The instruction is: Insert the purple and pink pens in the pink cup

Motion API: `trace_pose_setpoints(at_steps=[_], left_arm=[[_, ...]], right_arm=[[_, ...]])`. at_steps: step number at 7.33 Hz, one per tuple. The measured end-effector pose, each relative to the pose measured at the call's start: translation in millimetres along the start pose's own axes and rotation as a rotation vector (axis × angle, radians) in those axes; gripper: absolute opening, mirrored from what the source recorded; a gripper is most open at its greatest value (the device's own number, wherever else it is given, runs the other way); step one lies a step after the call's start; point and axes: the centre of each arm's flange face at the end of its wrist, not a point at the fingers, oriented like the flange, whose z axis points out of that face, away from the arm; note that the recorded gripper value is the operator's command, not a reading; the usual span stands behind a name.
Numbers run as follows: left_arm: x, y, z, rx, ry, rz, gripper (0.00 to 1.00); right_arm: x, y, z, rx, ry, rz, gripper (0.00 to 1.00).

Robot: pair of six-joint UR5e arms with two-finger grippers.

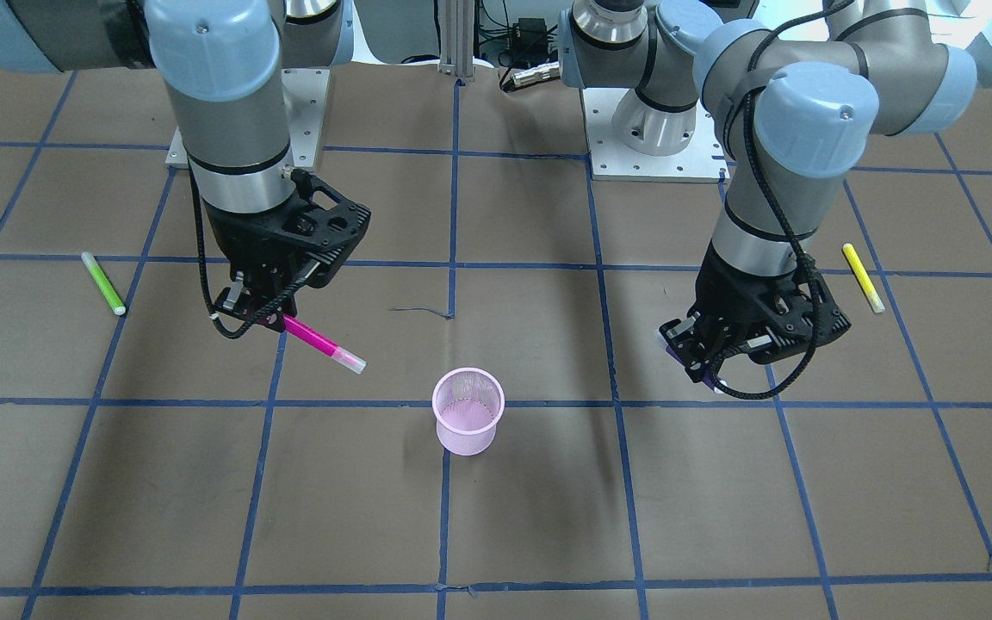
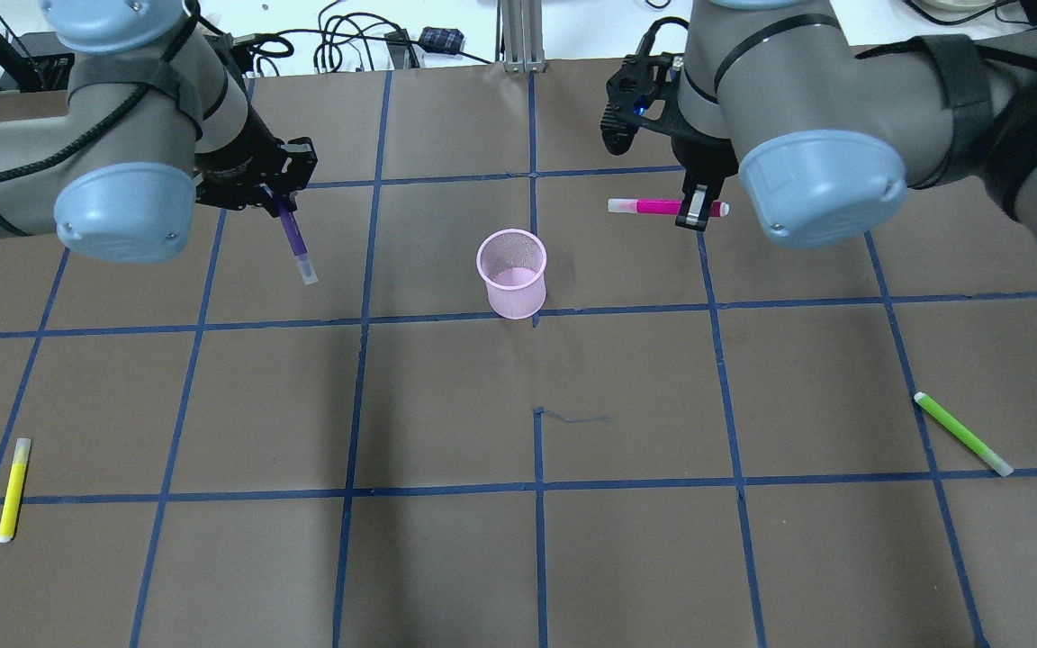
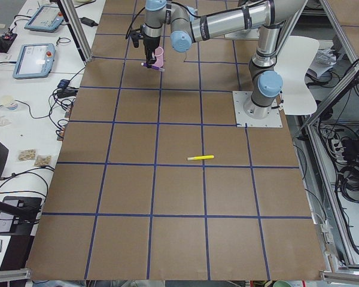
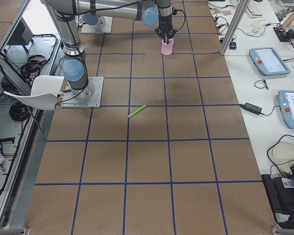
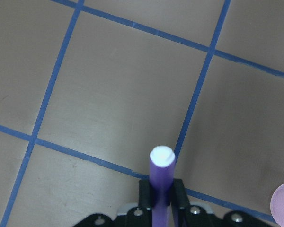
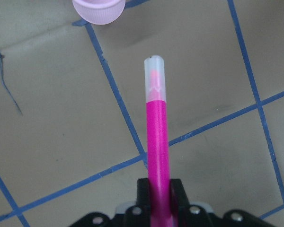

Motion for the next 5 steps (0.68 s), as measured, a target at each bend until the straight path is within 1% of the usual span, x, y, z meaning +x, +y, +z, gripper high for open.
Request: trace_pose_setpoints(at_steps=[1, 2, 3, 5], left_arm=[[1.8, 4.7, -0.7, 0.021, 0.003, -0.001, 0.00], [2.7, 7.0, -2.7, 0.033, 0.006, -0.003, 0.00], [4.0, 8.0, -2.2, 0.035, 0.008, -0.002, 0.00], [9.1, 8.1, 7.8, 0.025, 0.010, 0.001, 0.00]], right_arm=[[-15.1, -26.8, 10.5, 0.014, 0.008, 0.028, 0.13], [-34.5, -57.1, 24.5, 0.029, 0.019, 0.034, 0.15], [-48.5, -79.0, 39.6, 0.038, 0.027, 0.022, 0.17], [-57.7, -97.1, 65.9, 0.030, 0.015, -0.004, 0.19]])
